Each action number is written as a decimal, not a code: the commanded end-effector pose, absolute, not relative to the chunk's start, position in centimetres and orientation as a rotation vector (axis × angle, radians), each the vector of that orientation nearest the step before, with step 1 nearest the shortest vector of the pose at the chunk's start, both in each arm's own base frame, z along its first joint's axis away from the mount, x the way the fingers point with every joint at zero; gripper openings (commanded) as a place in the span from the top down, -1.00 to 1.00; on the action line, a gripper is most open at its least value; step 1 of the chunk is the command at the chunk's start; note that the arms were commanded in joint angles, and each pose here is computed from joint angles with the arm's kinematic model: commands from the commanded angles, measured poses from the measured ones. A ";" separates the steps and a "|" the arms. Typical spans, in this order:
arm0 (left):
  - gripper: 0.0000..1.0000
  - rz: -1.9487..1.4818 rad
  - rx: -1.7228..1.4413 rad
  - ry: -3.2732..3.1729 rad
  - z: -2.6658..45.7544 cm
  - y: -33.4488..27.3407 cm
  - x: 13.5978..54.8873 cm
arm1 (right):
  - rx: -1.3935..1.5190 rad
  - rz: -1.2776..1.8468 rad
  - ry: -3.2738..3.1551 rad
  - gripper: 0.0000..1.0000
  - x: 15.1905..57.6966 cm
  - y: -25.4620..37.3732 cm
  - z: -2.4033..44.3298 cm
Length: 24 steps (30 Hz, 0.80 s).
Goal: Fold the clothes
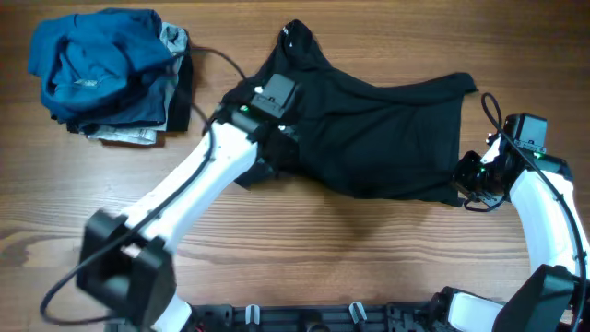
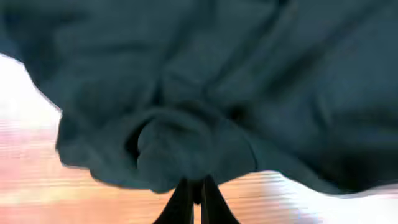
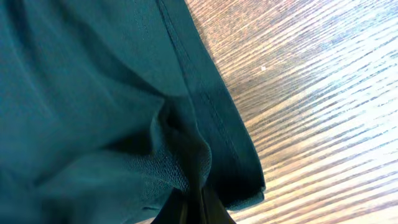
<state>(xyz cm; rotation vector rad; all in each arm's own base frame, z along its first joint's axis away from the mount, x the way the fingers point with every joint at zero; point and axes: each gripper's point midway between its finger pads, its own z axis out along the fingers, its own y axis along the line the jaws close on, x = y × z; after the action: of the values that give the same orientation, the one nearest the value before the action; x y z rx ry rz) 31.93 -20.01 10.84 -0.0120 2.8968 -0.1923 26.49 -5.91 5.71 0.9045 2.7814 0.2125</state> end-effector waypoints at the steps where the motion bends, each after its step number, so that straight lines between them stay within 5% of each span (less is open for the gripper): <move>1: 0.49 0.030 -0.028 2.894 7.1 -18.3 33.7 | 0.875 0.230 2.769 0.91 26.9 -5.9 6.3; 2: -0.28 0.080 -0.033 2.915 6.2 -17.7 33.6 | 0.874 0.230 2.768 0.91 26.9 -6.0 6.3; 3: -0.79 0.100 -0.089 2.937 5.8 -17.0 33.4 | 0.874 0.230 2.767 0.92 27.0 -6.0 6.3; 4: -0.93 0.105 -0.150 2.940 6.0 -16.3 33.4 | 0.873 0.230 2.766 0.91 27.0 -6.0 6.3; 8: -0.81 0.063 -0.169 2.894 9.7 -15.3 32.8 | 0.871 0.229 2.763 0.90 27.1 -6.0 6.3; 14: 0.31 0.083 0.111 2.893 8.0 -16.5 33.8 | 0.871 0.230 2.760 0.90 27.1 -6.0 6.3; 18: -0.02 0.139 0.417 2.914 6.2 -16.9 33.4 | 0.860 0.273 2.750 0.89 27.5 -5.6 6.5; 24: -0.06 0.059 0.627 2.878 5.1 -18.6 33.9 | 0.860 0.272 2.752 0.89 27.4 -5.6 6.4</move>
<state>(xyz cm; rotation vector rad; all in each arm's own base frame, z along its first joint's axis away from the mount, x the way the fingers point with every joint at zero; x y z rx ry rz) 34.18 -17.67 6.25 0.4851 2.8758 0.1061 26.97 -5.48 5.87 0.8827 2.7694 0.2583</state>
